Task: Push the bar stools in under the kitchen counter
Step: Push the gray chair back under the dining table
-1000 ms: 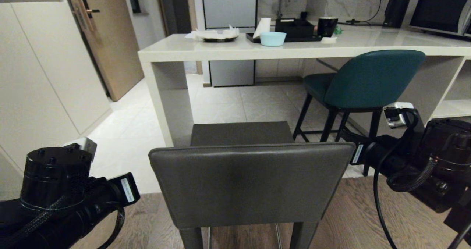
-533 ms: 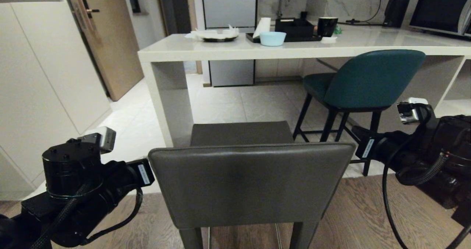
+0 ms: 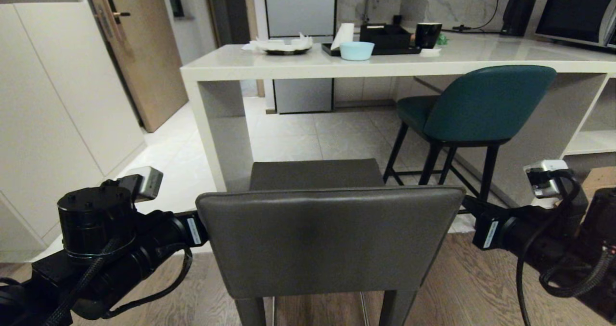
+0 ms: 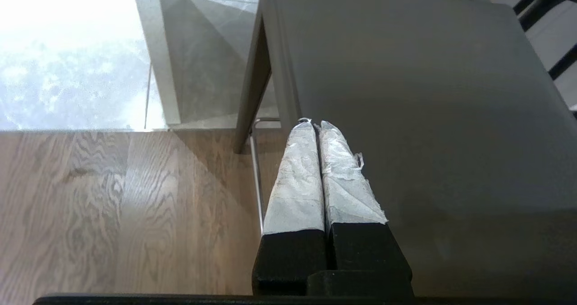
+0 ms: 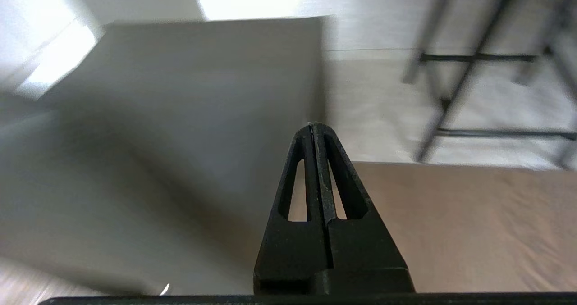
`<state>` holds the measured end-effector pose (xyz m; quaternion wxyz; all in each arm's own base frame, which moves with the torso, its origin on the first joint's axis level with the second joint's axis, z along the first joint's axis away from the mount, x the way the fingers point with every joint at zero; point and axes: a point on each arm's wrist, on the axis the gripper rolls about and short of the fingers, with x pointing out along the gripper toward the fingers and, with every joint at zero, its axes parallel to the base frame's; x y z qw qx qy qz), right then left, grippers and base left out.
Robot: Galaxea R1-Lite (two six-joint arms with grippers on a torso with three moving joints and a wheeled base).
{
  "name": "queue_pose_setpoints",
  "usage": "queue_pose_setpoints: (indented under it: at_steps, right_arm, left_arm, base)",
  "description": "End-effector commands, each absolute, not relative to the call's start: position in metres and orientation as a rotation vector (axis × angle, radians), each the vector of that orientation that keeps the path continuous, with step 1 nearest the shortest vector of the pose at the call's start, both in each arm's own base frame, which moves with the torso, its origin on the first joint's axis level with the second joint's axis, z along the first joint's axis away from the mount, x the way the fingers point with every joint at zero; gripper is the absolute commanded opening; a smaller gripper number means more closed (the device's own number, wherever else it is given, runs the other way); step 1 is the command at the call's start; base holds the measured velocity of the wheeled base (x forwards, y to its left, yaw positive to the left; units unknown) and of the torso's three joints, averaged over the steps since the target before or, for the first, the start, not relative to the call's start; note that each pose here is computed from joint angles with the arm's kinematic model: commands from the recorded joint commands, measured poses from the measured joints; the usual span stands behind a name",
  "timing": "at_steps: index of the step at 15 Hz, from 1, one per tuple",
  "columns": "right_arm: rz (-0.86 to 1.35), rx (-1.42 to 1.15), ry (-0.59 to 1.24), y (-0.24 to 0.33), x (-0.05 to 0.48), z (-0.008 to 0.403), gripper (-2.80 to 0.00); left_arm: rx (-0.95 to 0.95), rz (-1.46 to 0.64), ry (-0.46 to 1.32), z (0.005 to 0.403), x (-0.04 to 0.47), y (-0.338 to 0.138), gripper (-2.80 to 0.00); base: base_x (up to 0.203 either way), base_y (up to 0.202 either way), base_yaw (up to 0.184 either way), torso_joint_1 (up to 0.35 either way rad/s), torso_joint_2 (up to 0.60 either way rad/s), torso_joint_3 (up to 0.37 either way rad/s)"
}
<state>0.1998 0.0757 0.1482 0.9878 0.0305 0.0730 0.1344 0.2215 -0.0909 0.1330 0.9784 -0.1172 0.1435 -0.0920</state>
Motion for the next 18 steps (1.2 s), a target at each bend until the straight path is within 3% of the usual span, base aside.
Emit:
queue_pose_setpoints:
  at_steps: [1, 11, 18]
  right_arm:
    - [0.327, 0.052, 0.158, 0.093, 0.197, 0.145, -2.80]
    - [0.309, 0.047, 0.174, 0.134, 0.262, 0.113, -2.80]
    - [0.258, 0.044, 0.200, 0.119, 0.279, 0.102, -2.80]
  left_arm:
    - [-0.241, -0.197, 0.276, 0.136, 0.222, -0.093, -2.80]
    - [-0.217, -0.282, 0.317, 0.128, 0.221, -0.114, -2.80]
    - [-0.210, -0.289, 0.335, 0.123, 0.222, -0.118, -2.80]
  base:
    - [0.000, 0.000, 0.000, 0.000, 0.00, 0.000]
    - [0.000, 0.000, 0.000, 0.000, 0.00, 0.000]
    - [0.000, 0.000, 0.000, 0.000, 0.00, 0.000]
